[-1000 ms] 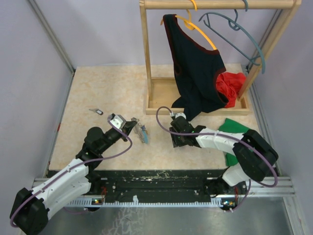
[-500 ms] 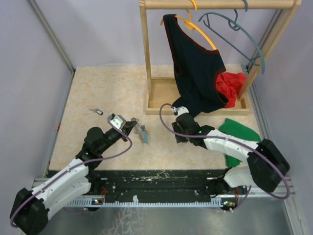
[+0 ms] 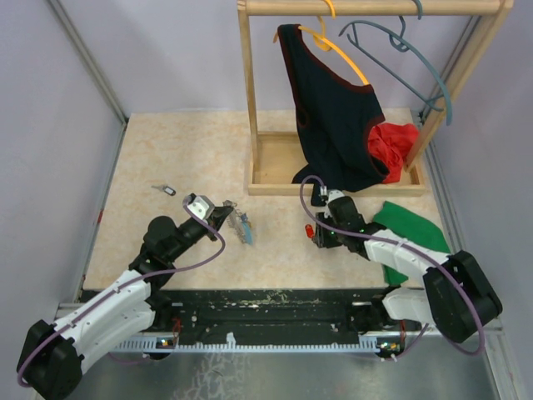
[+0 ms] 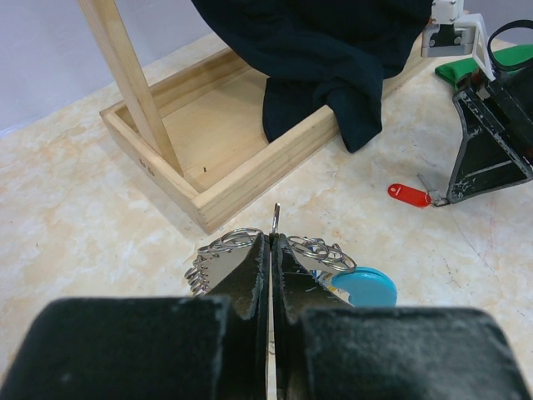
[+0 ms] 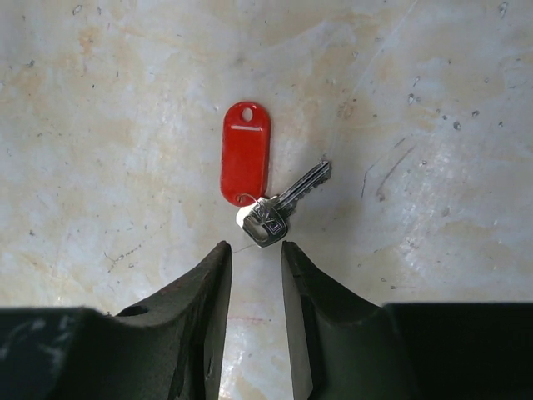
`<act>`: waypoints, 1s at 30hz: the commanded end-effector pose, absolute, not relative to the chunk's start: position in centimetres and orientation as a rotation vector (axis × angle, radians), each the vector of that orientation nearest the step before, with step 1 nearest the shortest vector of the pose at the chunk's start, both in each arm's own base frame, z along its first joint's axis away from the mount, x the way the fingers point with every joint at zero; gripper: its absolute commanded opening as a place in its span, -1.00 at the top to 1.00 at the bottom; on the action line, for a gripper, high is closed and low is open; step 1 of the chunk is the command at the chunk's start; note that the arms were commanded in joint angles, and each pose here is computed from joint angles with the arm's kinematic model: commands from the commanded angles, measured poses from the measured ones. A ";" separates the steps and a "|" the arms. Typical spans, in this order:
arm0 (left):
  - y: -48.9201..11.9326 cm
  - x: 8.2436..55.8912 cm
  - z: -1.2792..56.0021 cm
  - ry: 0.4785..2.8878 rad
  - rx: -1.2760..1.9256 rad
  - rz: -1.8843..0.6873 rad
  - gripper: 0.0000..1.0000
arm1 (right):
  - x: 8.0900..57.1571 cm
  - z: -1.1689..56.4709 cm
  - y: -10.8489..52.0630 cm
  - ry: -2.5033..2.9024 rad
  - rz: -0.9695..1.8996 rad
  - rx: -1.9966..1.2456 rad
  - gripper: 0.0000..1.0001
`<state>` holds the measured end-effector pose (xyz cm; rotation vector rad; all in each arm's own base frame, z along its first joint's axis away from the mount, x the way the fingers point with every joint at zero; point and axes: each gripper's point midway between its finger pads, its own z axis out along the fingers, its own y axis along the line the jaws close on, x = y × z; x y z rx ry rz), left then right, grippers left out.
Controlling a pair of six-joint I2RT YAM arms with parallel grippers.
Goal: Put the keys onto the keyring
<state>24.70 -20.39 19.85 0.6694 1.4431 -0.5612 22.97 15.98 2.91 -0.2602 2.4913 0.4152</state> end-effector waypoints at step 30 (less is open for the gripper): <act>-20.9 24.3 21.5 1.378 0.675 -0.594 0.99 | 25.8 3.3 17.1 2.384 0.701 -0.093 0.53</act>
